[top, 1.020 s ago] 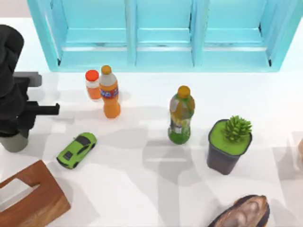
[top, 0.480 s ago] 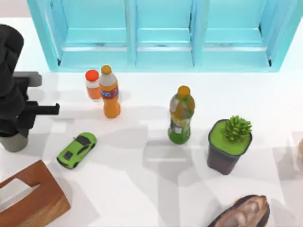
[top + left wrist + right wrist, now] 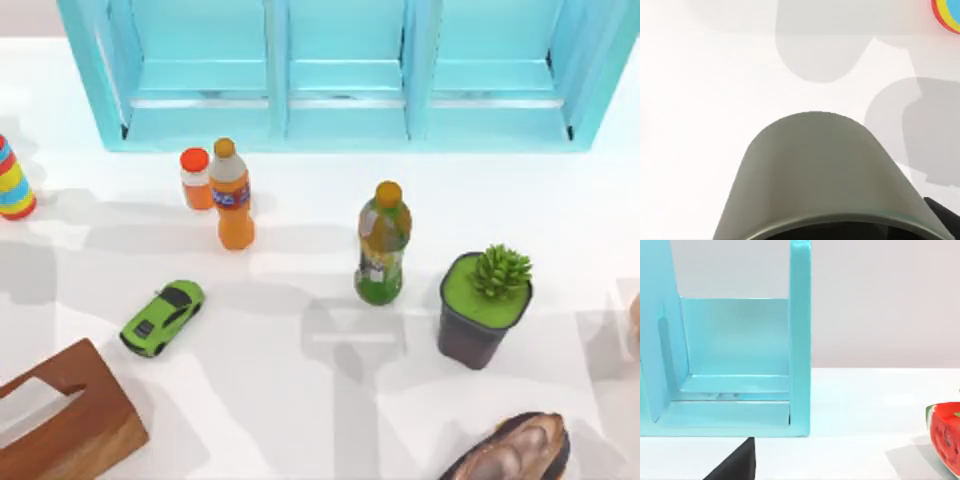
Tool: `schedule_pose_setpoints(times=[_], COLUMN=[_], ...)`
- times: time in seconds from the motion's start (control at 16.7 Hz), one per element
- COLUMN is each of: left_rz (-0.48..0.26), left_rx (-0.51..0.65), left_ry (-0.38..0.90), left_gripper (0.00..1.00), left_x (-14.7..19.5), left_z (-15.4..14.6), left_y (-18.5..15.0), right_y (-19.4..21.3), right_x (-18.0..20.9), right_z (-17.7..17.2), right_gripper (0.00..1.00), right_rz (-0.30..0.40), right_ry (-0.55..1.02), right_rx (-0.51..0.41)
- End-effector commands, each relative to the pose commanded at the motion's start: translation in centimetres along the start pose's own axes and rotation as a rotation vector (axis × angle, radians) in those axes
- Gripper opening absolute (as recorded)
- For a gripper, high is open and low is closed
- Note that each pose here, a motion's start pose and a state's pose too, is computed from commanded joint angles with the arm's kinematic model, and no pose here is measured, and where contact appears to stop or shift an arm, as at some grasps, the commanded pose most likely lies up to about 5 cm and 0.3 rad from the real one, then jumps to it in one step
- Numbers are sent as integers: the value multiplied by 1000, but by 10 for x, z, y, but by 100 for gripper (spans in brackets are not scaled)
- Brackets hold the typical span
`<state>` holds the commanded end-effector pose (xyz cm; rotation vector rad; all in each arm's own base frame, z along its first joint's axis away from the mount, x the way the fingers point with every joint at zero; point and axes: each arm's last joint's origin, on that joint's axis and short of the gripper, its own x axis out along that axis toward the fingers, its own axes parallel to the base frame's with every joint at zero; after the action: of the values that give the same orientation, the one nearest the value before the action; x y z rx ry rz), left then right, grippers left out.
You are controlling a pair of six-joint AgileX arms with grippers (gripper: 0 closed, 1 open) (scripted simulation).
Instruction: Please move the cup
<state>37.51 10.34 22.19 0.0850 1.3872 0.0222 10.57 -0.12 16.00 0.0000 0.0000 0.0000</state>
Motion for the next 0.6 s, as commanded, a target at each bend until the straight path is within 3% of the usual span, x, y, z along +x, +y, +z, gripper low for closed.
schedule_pose_setpoints(times=[0.3, 0.6], left_rz=[-16, -111], left_rx=[28, -25], left_ry=[77, 174], left_gripper=[0, 0], left_x=[-7, 15], left_z=[-13, -29], left_y=[86, 114], right_y=[0, 0], right_x=[0, 0], right_z=[0, 0], right_gripper=[100, 100], right_rz=[0, 0], right_ry=[0, 0], right_rx=[0, 0])
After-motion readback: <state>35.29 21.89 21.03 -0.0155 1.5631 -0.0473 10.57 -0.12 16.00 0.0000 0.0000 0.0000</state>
